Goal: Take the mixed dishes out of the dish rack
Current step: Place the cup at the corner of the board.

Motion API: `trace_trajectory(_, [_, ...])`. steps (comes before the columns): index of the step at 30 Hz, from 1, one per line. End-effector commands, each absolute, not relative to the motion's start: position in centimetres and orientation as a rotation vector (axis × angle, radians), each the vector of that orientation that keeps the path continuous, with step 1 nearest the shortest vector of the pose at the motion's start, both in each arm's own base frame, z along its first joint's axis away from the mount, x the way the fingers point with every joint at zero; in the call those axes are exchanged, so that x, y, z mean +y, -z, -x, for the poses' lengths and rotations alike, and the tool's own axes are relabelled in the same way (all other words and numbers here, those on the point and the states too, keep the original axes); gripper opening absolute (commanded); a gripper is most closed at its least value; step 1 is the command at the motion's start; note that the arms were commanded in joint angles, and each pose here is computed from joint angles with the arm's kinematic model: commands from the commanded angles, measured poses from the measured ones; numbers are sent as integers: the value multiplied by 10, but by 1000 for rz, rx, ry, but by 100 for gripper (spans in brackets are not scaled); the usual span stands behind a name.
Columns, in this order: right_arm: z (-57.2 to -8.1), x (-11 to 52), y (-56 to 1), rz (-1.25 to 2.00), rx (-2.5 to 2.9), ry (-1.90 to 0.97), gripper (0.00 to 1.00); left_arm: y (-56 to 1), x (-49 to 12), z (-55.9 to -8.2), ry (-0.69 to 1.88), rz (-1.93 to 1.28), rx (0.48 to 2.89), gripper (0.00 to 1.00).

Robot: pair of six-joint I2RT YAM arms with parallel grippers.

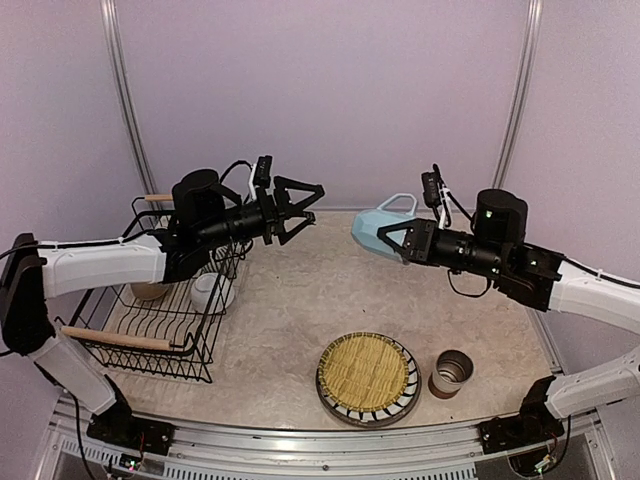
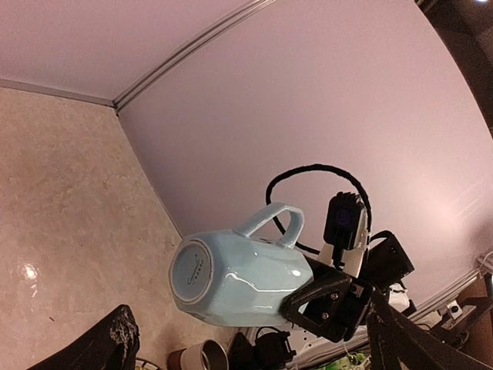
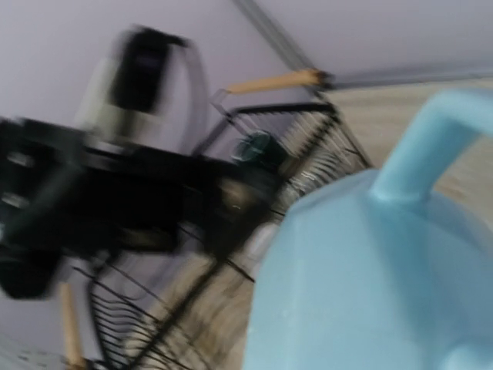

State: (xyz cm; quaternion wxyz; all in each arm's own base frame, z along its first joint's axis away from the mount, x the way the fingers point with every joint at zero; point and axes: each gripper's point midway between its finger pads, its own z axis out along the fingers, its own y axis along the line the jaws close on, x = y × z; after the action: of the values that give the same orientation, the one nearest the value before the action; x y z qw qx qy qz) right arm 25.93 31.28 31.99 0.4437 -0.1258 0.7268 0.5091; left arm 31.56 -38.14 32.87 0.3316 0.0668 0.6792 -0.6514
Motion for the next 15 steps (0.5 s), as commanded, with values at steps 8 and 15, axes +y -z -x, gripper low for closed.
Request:
trace_trajectory(8, [-227,166,-235,75,2416,-389,0,-316,-314,-329,1277,-184,1898,99])
trace_trajectory(15, [-176,99,-175,-46,2748,44,0,-319,-306,-329,1283,-197,1890,99])
